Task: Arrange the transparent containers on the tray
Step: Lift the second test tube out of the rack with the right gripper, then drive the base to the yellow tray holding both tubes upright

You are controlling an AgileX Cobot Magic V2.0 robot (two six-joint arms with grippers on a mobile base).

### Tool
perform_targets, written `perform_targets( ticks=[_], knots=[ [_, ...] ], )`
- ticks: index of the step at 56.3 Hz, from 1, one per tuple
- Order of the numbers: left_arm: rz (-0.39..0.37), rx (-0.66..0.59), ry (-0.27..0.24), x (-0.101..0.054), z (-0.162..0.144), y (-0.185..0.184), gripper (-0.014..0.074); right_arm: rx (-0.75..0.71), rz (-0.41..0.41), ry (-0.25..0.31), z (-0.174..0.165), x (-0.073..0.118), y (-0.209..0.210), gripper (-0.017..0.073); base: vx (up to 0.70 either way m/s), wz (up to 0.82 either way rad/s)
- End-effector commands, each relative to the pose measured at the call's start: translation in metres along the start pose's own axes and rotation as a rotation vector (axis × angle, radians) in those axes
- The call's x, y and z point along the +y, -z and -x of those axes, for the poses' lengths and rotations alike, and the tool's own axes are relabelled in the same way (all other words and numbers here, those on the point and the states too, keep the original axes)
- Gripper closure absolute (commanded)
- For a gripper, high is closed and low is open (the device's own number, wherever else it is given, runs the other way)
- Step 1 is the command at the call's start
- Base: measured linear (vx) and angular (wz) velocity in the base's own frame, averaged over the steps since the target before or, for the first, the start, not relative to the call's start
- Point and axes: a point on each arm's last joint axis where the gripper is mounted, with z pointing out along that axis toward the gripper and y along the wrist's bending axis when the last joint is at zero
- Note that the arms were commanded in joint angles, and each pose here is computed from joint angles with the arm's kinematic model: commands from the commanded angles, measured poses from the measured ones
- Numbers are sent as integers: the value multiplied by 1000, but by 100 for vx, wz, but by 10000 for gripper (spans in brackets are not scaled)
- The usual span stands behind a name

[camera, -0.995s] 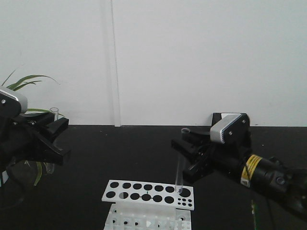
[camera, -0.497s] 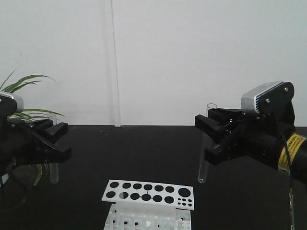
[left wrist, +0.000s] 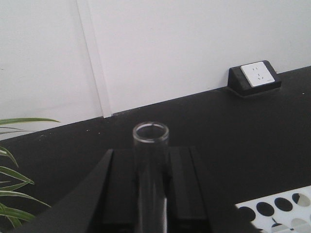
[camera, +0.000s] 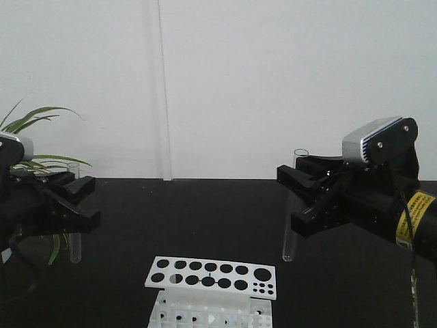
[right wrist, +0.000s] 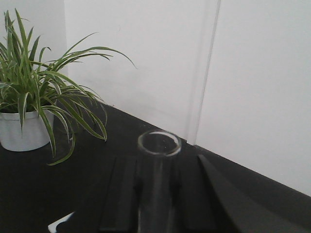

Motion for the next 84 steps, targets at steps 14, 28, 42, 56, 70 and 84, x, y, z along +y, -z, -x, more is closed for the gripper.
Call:
perform_targets(
  ticks=[14, 28, 42, 56, 70, 84],
  knots=[
    [-40, -128, 18, -5, 25, 10, 594, -85, 16, 1, 21, 3, 8, 572, 0, 0],
    [-41, -129, 18, -5, 25, 10, 594, -83, 16, 4, 21, 3, 8, 572, -1, 1],
    [-41, -129, 18, -5, 25, 10, 594, -82, 14, 4, 21, 3, 8, 572, -8, 2],
    [-40, -128, 18, -5, 25, 10, 594, -82, 14, 4, 21, 3, 8, 572, -20, 3],
    [-40, -128, 18, -5, 25, 10, 594, -82, 17, 6, 21, 3, 8, 572, -25, 6],
    [-39, -126, 18, -5, 25, 10, 594, -82, 17, 7, 21, 3, 8, 572, -28, 6]
  ],
)
